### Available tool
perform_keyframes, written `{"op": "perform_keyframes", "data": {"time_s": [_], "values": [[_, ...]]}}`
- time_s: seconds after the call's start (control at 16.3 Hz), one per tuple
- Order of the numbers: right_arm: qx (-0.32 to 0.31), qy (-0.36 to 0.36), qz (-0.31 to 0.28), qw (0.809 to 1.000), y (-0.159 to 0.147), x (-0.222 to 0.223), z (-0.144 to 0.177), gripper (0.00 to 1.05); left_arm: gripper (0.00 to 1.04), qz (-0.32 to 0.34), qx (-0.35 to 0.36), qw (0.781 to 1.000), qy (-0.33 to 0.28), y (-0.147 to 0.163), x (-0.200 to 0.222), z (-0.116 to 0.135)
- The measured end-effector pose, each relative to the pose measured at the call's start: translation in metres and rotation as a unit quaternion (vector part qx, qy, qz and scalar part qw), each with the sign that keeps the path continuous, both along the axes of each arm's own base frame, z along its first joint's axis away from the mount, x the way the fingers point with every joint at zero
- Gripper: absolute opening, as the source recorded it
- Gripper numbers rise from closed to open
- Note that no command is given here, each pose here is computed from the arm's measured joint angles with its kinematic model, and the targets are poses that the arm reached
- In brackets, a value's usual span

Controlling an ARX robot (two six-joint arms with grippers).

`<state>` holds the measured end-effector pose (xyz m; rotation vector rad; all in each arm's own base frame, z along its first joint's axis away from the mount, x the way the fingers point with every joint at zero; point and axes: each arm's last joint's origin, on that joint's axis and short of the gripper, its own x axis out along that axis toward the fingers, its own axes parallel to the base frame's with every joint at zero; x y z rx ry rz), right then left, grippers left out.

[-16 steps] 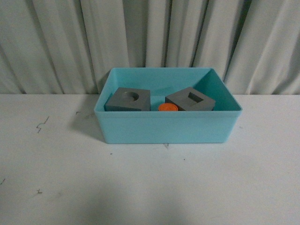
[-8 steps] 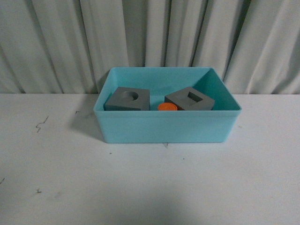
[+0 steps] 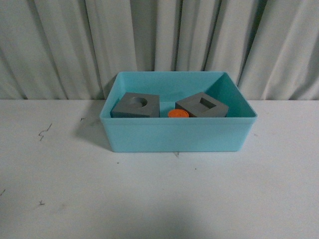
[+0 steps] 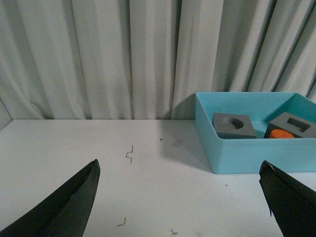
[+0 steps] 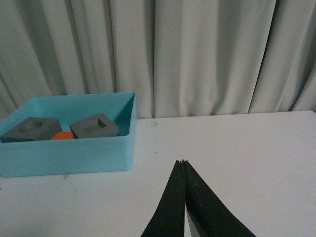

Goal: Place gray and orange parts in blue box

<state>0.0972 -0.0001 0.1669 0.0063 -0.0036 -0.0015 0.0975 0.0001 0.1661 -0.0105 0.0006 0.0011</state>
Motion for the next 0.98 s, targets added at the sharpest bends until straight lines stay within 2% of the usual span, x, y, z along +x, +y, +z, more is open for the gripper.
{"op": "perform_keyframes", "data": {"time_s": [0.31, 0.61, 0.67, 0.74, 0.8, 0.98], "values": [[0.0, 0.0, 0.0, 1.0, 0.0, 0.0, 0.0, 0.05, 0.98, 0.0, 0.0, 1.0, 0.0, 0.0, 0.0, 0.0], [0.0, 0.0, 0.0, 1.0, 0.0, 0.0, 0.0, 0.21, 0.98, 0.0, 0.0, 1.0, 0.0, 0.0, 0.0, 0.0001], [0.0, 0.0, 0.0, 1.0, 0.0, 0.0, 0.0, 0.39, 0.98, 0.0, 0.0, 1.0, 0.0, 0.0, 0.0, 0.0], [0.0, 0.0, 0.0, 1.0, 0.0, 0.0, 0.0, 0.74, 0.98, 0.0, 0.0, 1.0, 0.0, 0.0, 0.0, 0.0], [0.0, 0.0, 0.0, 1.0, 0.0, 0.0, 0.0, 0.98, 0.98, 0.0, 0.0, 1.0, 0.0, 0.0, 0.0, 0.0], [0.0, 0.0, 0.0, 1.0, 0.0, 0.0, 0.0, 0.98, 0.98, 0.0, 0.0, 1.0, 0.0, 0.0, 0.0, 0.0]]}}
